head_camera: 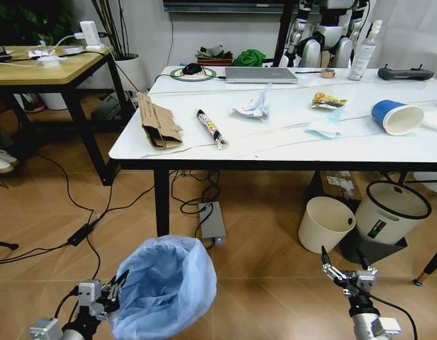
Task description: Pick up the trash bin and place the trash from the table into it.
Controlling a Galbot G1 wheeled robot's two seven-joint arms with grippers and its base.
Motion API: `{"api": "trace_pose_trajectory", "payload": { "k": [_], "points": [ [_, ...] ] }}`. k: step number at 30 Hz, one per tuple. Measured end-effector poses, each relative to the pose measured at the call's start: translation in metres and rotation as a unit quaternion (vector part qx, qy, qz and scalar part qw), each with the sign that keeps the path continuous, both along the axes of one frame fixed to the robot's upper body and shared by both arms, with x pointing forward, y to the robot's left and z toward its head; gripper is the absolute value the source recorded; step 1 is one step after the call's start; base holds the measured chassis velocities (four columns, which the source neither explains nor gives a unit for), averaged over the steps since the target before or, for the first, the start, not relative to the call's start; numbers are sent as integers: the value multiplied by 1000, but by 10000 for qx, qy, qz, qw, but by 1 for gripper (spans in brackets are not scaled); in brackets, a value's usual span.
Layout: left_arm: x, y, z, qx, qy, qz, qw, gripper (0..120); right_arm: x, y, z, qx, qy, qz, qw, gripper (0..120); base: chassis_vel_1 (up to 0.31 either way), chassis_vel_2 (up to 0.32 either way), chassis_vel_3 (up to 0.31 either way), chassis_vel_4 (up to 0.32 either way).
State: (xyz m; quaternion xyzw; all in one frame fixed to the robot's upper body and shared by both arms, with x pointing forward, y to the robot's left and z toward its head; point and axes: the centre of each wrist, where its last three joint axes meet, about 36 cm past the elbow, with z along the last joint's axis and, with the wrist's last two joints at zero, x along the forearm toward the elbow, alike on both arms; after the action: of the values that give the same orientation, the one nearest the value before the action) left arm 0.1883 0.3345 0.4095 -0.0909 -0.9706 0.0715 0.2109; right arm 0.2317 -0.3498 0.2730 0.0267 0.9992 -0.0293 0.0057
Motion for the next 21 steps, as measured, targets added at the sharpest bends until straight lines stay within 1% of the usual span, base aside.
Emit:
{"api": "trace_pose_trajectory", "payload": {
  "k": [3,6,9,13,19,21],
  "points": [
    [-3,-5,-2,-45,14,-69,10000,0,-6,-2,-1,-24,46,-41,10000,100,0,0,0,0],
    [-4,-7,-5,-115,22,-44,9999,0,-9,-3,0,-41,62,-48,10000,100,0,0,0,0],
    [-4,-14,-9,-381,75,51,9992,0,-16,-3,2,-82,98,-41,9999,100,0,0,0,0],
    [-3,-19,-14,-540,126,142,9984,0,-18,-4,5,-143,103,-64,9998,100,0,0,0,0],
    [-2,-38,-16,-925,293,158,9952,0,-19,-3,9,-235,144,-47,9996,100,0,0,0,0],
    [-2,-40,-16,-979,339,168,9945,0,-19,-3,9,-244,153,-47,9996,100,0,0,0,0]
  ]
}}
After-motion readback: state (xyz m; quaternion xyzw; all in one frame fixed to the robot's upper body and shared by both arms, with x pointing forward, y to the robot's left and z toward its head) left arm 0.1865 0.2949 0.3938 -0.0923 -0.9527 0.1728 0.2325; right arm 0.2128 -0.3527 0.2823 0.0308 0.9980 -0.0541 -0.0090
